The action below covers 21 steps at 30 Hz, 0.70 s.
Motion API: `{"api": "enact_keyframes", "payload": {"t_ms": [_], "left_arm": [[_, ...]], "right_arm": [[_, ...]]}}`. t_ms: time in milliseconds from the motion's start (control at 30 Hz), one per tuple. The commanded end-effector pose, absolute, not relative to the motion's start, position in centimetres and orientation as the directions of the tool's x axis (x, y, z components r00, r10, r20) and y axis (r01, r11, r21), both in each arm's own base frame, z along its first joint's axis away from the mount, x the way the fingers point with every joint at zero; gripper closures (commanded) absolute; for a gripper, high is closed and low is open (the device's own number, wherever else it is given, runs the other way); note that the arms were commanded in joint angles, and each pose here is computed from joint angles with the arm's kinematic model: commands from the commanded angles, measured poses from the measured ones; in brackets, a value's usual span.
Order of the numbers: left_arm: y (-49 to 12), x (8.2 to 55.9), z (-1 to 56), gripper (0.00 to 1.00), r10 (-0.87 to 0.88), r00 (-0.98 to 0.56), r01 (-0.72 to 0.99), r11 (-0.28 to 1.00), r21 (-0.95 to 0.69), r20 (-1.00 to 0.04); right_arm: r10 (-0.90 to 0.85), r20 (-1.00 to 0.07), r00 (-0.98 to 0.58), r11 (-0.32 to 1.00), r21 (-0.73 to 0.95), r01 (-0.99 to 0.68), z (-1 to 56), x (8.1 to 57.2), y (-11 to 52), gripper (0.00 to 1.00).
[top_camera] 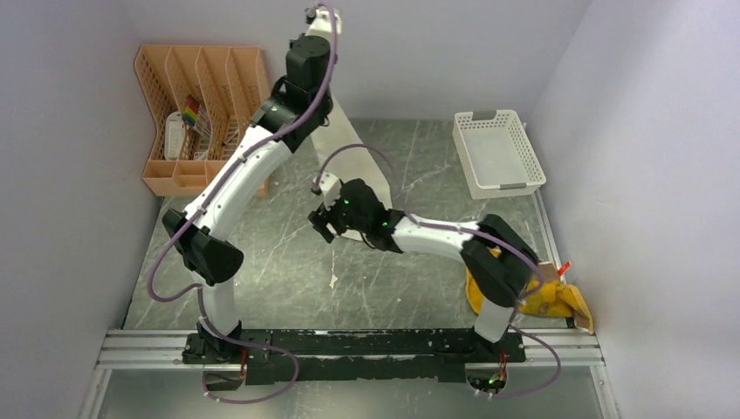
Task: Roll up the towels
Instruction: Flatten out the towel at the center of the board.
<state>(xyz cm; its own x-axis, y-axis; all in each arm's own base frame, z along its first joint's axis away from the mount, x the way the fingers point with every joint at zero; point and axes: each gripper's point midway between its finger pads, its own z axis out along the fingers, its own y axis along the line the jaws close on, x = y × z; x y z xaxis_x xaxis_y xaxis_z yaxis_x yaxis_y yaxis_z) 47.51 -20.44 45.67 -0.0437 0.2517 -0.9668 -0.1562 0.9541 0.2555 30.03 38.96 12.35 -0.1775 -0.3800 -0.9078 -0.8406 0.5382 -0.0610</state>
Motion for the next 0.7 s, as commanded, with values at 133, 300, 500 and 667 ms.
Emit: {"api": "enact_keyframes", "payload": {"t_ms": [133,300,500,667], "left_arm": [[-16.5,50.4,40.9,0.93,0.201,-0.184,-0.119,0.967,0.225,-0.962],[-14.8,51.5,38.6,0.93,0.179,-0.231,-0.106,0.972,0.208,-0.956],[-13.4,52.7,37.0,0.93,0.156,-0.261,-0.09,0.979,0.185,-0.953],[-12.6,53.3,36.3,0.93,0.161,-0.278,-0.088,0.977,0.192,-0.947]], "right_arm": [[-0.505,-0.821,-0.267,0.54,-0.059,-0.84,6.5,33.2,41.0,0.37],[-0.531,-0.782,-0.327,0.557,-0.031,-0.83,4.4,33.2,40.4,0.46],[-0.556,-0.737,-0.385,0.579,-0.011,-0.815,1.4,32.6,39.3,0.47],[-0.568,-0.708,-0.421,0.572,0.028,-0.82,-0.3,31.7,38.9,0.5]]}}
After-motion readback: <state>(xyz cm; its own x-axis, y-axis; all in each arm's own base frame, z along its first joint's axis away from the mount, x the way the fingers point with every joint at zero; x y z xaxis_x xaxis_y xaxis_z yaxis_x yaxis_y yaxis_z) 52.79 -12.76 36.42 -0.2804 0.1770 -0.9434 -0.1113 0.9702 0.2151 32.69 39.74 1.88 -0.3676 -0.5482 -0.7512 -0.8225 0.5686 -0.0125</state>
